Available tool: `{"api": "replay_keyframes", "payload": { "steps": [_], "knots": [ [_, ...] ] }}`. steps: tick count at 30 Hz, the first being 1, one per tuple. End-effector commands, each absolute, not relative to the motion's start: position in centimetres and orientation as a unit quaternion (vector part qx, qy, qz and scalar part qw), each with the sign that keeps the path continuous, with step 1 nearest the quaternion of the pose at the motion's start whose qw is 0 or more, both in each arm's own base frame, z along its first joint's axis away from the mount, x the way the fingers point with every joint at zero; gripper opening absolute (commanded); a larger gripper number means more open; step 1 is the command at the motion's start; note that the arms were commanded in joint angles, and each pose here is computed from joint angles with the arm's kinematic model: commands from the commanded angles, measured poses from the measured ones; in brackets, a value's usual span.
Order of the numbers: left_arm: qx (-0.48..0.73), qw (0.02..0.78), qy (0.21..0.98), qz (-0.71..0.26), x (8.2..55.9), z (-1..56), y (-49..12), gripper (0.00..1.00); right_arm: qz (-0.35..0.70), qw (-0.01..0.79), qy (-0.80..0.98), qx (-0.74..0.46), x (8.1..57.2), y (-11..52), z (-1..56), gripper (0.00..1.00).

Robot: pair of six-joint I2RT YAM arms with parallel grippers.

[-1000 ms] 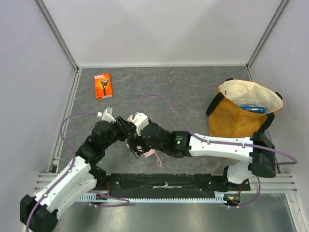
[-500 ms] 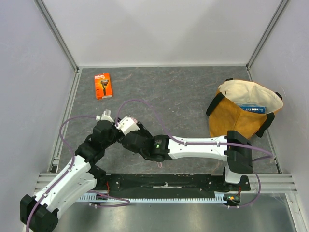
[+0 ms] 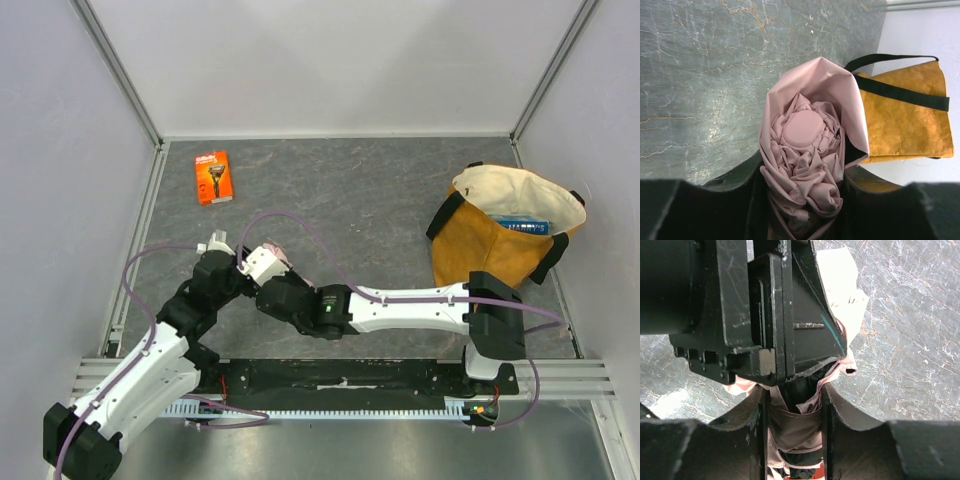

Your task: Put away the umbrella

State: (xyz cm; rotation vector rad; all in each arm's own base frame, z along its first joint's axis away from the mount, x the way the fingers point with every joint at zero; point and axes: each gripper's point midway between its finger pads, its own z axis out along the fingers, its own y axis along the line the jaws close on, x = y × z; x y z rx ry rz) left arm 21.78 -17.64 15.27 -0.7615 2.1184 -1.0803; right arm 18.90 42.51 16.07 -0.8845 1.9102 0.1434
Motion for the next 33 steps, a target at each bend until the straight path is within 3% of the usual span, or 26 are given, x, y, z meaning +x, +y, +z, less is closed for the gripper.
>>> {"api": "replay_keyframes", "payload": {
  "steps": [1, 2, 3, 4, 10, 14, 19, 25, 31, 32, 33],
  "knots": [
    [-0.259, 0.325, 0.731, -0.541, 21.8, 22.3, -20.2, 0.60, 0.083, 0.517, 0.788, -0.325, 20.4, 41.4, 16.5, 0.00],
    [-0.252, 0.335, 0.731, -0.539, 21.9, 22.4, -20.1, 0.75, 0.093, 0.517, 0.789, -0.318, 20.6, 41.1, 16.5, 0.00],
    [-0.247, 0.348, 0.733, -0.531, 22.2, 22.4, -19.7, 0.85, 0.104, 0.518, 0.791, -0.309, 20.9, 40.7, 16.6, 0.00],
    [-0.244, 0.361, 0.736, -0.518, 22.5, 22.5, -19.2, 0.86, 0.110, 0.515, 0.793, -0.306, 21.0, 40.3, 16.3, 0.00],
    [-0.228, 0.496, 0.743, -0.388, 23.5, 24.4, -13.1, 0.90, 0.138, 0.486, 0.830, -0.237, 25.0, 36.5, 14.6, 0.00],
    [-0.263, 0.538, 0.743, -0.299, 22.7, 23.4, -8.9, 0.91, 0.123, 0.474, 0.851, -0.188, 30.2, 34.2, 13.9, 0.00],
    [-0.210, 0.573, 0.724, -0.322, 22.0, 25.0, -9.4, 0.92, 0.014, 0.471, 0.872, -0.130, 38.8, 31.3, 13.2, 0.00],
    [-0.165, 0.562, 0.732, -0.348, 21.2, 26.9, -11.0, 0.93, -0.085, 0.441, 0.888, -0.102, 46.8, 29.2, 10.6, 0.00],
    [-0.123, 0.540, 0.730, -0.400, 20.0, 28.5, -13.1, 0.93, -0.099, 0.463, 0.877, -0.087, 51.7, 29.8, 10.0, 0.09],
    [-0.110, 0.532, 0.732, -0.410, 19.8, 28.6, -13.7, 0.93, -0.095, 0.470, 0.873, -0.088, 52.4, 30.1, 10.4, 0.16],
    [-0.097, 0.531, 0.733, -0.414, 19.8, 28.8, -14.1, 0.93, -0.086, 0.475, 0.870, -0.096, 52.9, 30.6, 10.5, 0.32]
  ]
}}
